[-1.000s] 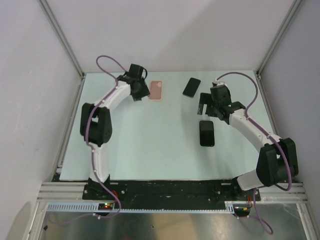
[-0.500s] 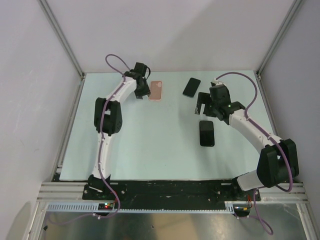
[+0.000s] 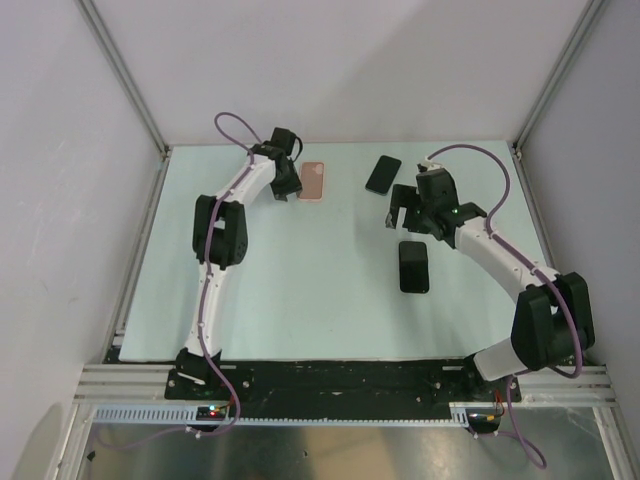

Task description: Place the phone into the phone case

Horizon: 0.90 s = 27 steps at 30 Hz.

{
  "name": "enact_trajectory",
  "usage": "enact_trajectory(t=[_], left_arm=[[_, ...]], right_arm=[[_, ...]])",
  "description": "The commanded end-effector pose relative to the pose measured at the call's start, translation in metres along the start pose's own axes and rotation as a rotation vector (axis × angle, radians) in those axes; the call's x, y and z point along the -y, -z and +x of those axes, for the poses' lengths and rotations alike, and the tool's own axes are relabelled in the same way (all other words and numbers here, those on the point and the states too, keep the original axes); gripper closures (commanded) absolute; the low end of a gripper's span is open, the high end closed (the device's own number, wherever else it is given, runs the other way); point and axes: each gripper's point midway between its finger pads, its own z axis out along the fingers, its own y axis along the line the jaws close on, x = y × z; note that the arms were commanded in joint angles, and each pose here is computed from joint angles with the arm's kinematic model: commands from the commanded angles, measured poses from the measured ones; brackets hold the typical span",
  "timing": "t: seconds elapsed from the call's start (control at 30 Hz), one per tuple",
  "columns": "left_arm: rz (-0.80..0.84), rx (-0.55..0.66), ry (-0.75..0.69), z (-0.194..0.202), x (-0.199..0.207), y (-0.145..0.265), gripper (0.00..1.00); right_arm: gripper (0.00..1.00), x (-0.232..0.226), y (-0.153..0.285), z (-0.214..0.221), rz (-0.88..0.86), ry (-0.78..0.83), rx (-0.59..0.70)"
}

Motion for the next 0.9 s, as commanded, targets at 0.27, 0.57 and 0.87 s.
enact_trajectory(t=[0.27,0.57,0.87], left_arm=[[0.046,0.021,-0.002,-0.008,0.018,0.013,0.57],[0.012,-0.005,0.005,0.003,0.013,0.005,0.61],[-0.028,-0.019,0.042,0.008,0.007,0.006,0.76]], right_arm=[[0.01,-0.016,-0.002,-0.023,-0.050,0.001,0.056],[0.01,-0.013,-0.003,-0.022,-0.041,0.002,0.050],[0.02,-0.013,0.001,-0.021,-0.045,0.005,0.045]])
